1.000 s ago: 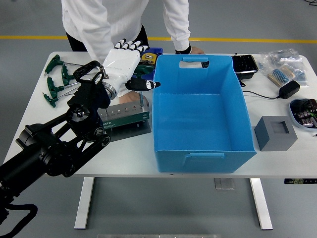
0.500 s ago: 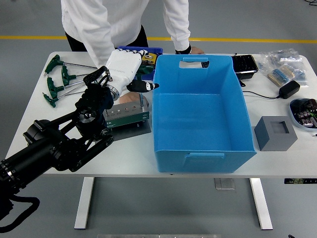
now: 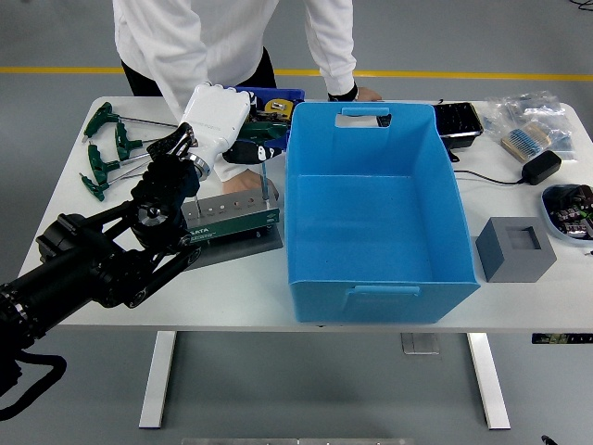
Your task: Lift tool from toolbox,place it in box,lift tool from toolbox,place it in box
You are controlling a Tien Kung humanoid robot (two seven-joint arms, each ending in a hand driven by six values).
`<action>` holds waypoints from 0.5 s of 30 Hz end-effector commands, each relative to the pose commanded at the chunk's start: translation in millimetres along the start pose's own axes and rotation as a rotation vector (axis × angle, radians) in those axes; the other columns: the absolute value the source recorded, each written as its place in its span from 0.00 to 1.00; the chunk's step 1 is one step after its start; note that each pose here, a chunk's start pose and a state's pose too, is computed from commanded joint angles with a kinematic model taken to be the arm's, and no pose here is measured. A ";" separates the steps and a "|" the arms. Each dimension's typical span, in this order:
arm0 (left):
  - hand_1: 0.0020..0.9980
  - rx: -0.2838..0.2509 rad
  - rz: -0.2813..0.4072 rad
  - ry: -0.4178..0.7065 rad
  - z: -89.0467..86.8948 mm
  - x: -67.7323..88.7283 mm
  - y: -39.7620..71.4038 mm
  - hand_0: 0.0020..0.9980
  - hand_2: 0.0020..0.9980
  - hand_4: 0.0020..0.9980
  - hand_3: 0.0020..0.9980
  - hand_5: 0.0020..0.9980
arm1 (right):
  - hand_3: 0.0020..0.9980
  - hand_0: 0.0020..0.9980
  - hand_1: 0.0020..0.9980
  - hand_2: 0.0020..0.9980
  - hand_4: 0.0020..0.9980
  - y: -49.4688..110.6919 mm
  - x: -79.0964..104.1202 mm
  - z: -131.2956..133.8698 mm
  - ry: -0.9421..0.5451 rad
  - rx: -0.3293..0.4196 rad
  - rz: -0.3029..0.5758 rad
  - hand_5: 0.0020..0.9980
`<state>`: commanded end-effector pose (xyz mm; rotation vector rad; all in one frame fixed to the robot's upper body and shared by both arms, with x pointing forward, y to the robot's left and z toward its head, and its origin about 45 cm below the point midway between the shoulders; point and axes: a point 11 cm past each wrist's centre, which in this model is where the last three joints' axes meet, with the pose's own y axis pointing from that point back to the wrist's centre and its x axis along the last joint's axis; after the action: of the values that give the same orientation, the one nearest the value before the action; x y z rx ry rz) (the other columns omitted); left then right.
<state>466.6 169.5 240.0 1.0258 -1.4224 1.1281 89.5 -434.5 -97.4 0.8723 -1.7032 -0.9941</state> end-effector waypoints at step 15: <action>0.33 0.055 -0.020 0.196 -7.5 -12.9 2.0 0.29 0.33 1.00 0.41 0.71 | 0.63 0.71 0.73 0.77 0.86 -0.1 1.9 -1.4 0.015 0.008 0.007 0.79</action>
<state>467.8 177.7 227.3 0.9389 -1.2293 1.2242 90.2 -436.5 -96.4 0.8761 -1.6973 -0.9746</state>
